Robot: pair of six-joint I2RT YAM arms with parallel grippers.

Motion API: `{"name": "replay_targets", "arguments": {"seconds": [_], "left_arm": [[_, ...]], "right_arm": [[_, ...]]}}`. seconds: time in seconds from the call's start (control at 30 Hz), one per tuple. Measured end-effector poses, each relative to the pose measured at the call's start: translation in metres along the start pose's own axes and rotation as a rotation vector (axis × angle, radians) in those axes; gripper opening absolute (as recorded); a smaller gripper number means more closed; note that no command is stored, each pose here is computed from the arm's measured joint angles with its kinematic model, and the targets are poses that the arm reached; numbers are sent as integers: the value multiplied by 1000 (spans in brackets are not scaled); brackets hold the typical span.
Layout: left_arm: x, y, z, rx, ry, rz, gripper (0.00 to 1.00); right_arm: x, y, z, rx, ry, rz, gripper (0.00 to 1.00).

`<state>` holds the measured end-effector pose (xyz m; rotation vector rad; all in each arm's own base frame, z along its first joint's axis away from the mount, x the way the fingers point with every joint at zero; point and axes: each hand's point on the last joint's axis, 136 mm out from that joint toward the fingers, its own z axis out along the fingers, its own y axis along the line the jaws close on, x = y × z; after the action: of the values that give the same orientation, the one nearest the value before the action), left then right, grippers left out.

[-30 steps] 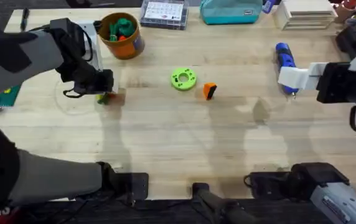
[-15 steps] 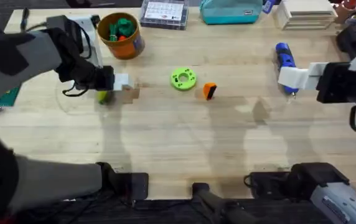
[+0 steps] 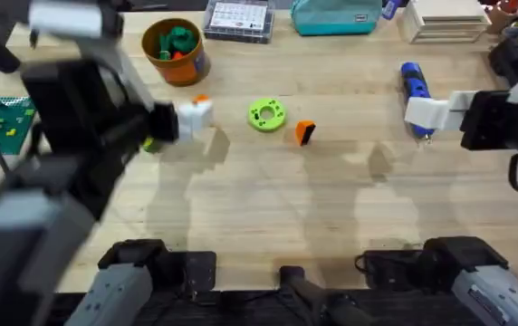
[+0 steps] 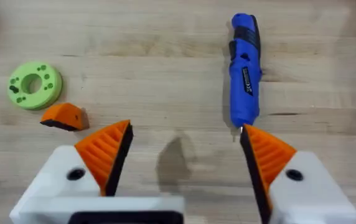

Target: Pick up the gripper from the table and insert it into the empty holder that is missing its gripper. Then pick up a screw, insert it into the mounting hole, and use the screwdriver to tighten it. Finally, clean up the table by picking up the vegetable and placing it into the bucket.

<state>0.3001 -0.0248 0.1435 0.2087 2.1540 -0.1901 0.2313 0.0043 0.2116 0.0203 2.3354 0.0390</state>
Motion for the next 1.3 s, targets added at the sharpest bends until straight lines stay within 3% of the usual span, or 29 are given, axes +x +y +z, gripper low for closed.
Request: {"name": "replay_targets", "arguments": {"seconds": [0.2,0.4,0.63,0.83,1.03,1.3], "left_arm": [[34,-16,-16,30,-127,30,999],[48,-26,-23,52,-202,55,999],[30,-31,-41,52,-343,89,999],[31,-33,-45,74,-397,4,999],[32,-46,-45,159,-415,-30,998],[26,-70,-57,291,-457,3,997]], "right_arm": [[0,0,0,0,0,0,994],[0,0,0,0,0,0,993],[0,0,0,0,0,0,994],[0,0,0,0,0,0,994],[0,0,0,0,0,0,994],[0,0,0,0,0,0,994]]}}
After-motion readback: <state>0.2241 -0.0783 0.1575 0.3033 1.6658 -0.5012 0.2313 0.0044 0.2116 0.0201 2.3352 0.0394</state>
